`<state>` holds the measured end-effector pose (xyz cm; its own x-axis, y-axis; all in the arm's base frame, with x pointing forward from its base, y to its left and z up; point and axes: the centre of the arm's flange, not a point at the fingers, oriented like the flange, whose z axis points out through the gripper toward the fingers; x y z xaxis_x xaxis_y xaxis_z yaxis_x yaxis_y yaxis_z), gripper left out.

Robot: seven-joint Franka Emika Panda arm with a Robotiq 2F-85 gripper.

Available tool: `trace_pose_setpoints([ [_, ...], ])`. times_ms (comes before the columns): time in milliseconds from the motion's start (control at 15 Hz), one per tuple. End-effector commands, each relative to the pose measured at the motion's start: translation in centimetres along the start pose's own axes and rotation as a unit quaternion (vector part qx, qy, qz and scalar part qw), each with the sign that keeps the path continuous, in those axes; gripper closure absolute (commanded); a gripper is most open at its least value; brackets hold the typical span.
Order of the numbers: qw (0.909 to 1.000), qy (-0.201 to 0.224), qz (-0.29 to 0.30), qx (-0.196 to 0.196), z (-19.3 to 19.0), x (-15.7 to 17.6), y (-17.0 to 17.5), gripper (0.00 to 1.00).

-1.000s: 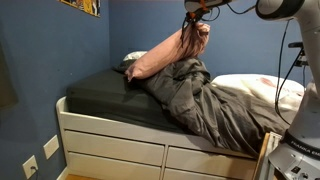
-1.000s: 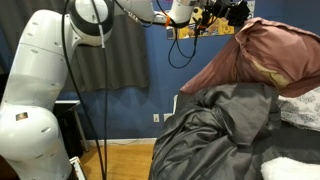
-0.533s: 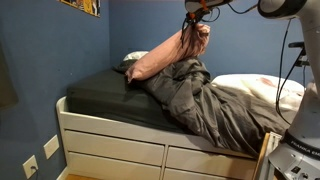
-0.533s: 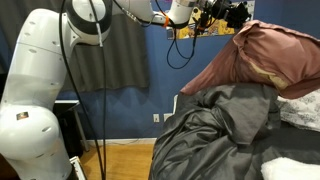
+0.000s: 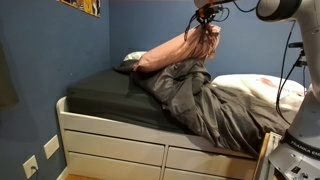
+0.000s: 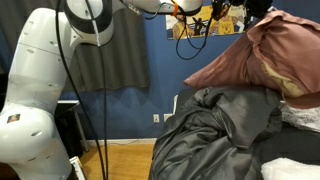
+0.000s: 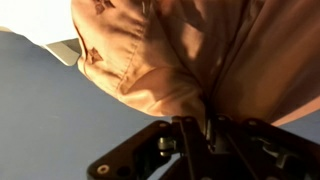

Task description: Move the brown pillow to the right

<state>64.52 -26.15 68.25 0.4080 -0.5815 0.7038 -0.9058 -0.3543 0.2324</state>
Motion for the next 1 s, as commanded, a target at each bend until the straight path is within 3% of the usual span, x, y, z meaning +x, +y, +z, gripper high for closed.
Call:
trace_pose_setpoints([
  [0,0.9957,-0.018,0.088,-0.026,0.8,5.6,7.2,0.93],
  [400,0.9759,-0.076,0.196,-0.058,4.1,8.7,17.6,0.93],
  [800,0.9409,-0.11,0.297,-0.12,6.0,12.6,27.5,0.93],
  [933,0.9291,-0.106,0.319,-0.154,7.3,12.6,27.4,0.93],
])
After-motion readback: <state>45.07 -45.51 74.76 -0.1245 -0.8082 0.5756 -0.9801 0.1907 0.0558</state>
